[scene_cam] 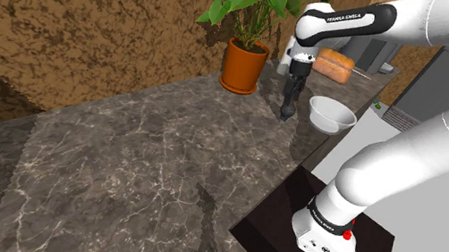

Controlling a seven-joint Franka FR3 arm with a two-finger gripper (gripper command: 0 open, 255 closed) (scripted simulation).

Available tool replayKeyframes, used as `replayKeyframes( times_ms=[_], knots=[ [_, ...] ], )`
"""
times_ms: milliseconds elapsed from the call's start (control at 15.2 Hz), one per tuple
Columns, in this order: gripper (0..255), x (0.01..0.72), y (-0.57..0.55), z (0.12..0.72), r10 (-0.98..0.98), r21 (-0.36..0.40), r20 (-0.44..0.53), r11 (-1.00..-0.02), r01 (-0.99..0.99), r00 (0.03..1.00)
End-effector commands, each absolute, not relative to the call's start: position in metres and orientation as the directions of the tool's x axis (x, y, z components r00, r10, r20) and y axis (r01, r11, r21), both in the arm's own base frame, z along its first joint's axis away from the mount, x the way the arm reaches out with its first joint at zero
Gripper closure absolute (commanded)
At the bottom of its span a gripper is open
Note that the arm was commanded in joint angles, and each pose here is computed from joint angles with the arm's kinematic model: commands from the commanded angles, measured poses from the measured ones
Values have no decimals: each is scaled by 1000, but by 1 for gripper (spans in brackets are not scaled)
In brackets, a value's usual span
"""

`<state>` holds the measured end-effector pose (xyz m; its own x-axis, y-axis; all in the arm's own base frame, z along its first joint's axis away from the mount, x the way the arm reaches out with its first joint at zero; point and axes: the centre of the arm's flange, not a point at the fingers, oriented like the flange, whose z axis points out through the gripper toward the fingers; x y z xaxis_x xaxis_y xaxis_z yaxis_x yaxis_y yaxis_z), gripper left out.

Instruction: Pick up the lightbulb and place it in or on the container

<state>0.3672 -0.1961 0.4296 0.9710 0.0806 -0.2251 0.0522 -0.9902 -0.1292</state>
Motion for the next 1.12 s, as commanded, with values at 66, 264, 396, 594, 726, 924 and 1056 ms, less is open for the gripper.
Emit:
replayKeyframes(
  times_ms=[66, 264, 396, 594, 726, 924, 1056],
  knots=[
    [0, 364, -196, 413, 81, -130, -226, -990, 52, 971],
    [0, 361, -194, 400, 81, -130, -226, -990, 52, 971],
    [0, 361, -194, 400, 81, -130, -226, -990, 52, 971],
    [0, 361, -194, 400, 81, -130, -226, -990, 52, 971],
    [0, 361, -194, 400, 81, -130, -226, -990, 52, 971],
    [255, 361, -194, 400, 81, -130, -226, -990, 52, 971],
    [255, 361, -194, 400, 81, -130, -226, -990, 52, 971]
  ],
)
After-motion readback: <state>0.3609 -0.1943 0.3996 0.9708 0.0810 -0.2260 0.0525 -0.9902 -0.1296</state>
